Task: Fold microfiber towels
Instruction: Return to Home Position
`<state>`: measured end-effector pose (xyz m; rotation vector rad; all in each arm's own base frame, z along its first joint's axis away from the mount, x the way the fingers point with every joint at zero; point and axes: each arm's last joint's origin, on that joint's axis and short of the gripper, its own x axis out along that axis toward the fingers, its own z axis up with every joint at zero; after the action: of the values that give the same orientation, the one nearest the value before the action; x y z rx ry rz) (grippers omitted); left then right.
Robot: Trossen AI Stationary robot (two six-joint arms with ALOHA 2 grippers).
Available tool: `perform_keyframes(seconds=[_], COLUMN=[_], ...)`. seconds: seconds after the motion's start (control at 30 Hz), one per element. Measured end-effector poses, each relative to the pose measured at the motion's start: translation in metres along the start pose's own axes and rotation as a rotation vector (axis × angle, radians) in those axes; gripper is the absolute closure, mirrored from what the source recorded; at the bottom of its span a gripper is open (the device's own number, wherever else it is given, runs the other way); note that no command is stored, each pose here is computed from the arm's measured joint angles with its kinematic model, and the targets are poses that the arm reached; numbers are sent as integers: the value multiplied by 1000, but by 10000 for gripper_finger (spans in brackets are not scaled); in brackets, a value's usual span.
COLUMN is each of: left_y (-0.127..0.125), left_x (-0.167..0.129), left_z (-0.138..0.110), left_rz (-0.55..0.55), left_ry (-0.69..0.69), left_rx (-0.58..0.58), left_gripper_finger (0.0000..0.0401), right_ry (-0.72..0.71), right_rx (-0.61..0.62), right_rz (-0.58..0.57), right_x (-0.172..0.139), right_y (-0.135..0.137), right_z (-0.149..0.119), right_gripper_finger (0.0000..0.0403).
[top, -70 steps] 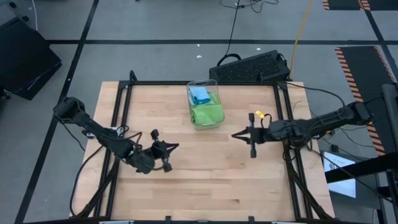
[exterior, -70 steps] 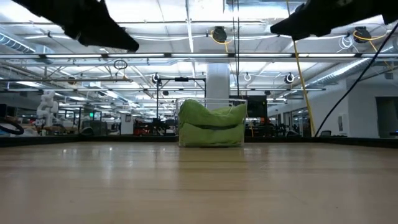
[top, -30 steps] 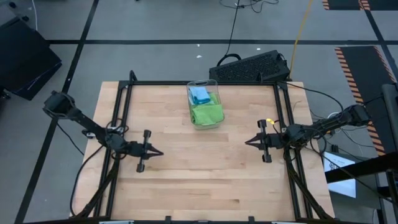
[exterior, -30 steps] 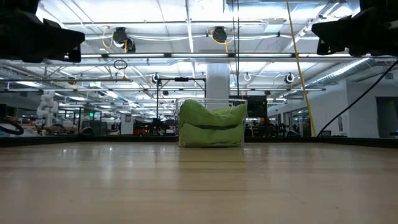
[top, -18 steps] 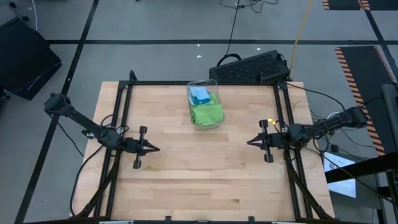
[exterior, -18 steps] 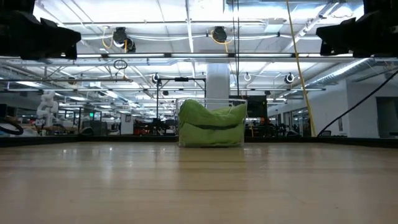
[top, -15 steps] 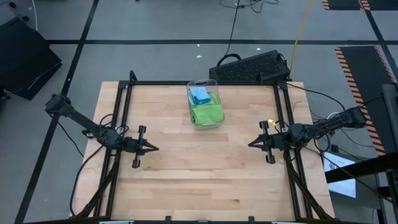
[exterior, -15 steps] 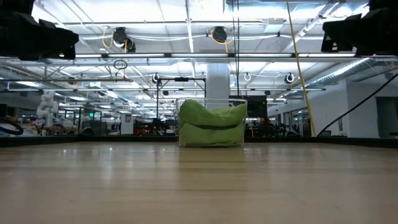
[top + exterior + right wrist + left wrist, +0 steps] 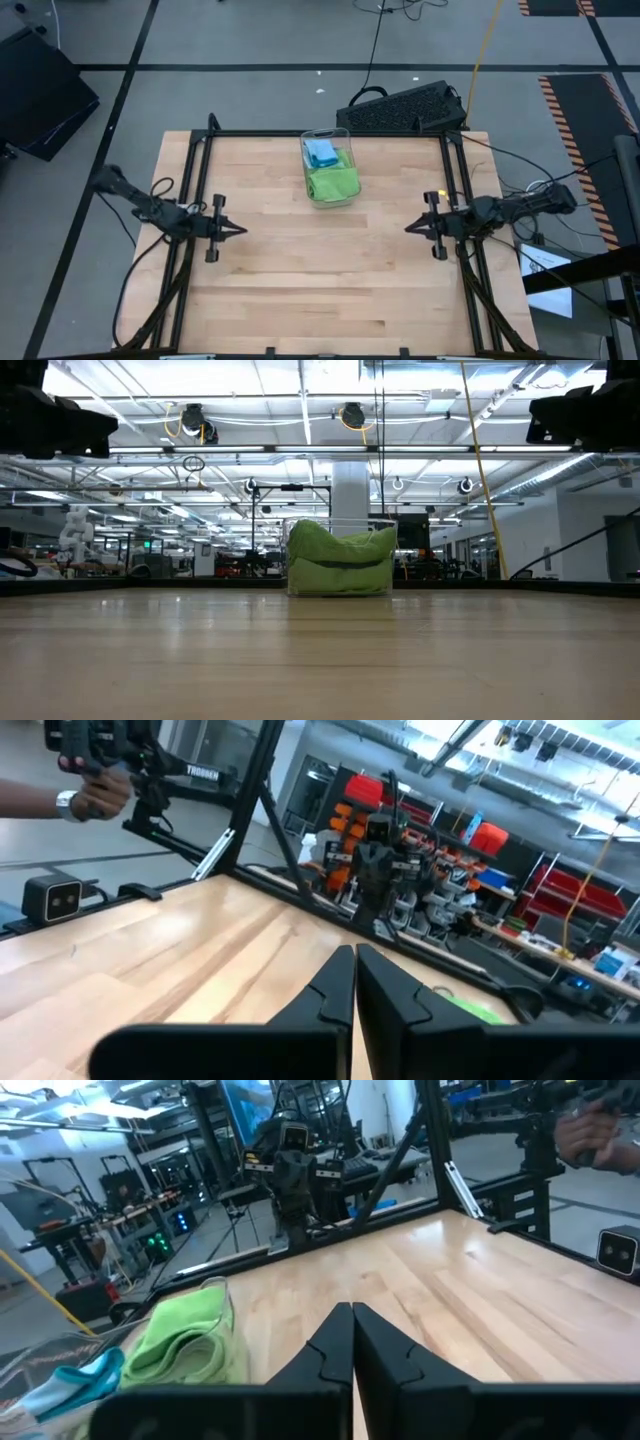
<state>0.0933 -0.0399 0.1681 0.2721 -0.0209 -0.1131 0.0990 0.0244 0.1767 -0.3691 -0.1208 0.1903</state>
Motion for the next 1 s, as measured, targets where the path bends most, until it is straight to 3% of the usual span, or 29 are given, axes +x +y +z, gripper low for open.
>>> perform_keyframes(seconds=[0.4, 1.0], left_y=[9, 22], left_x=[-4, -1], left_z=[3, -3], left_rz=[69, 101], left_ry=[-40, -16], left_rx=[14, -28], left_gripper_finger=[397, 397], right_ry=[11, 79], right_rx=[-49, 13], right_rz=[61, -60], right_x=[-6, -7], right_y=[-1, -17], right_z=[-5, -13], right_gripper_finger=[397, 397])
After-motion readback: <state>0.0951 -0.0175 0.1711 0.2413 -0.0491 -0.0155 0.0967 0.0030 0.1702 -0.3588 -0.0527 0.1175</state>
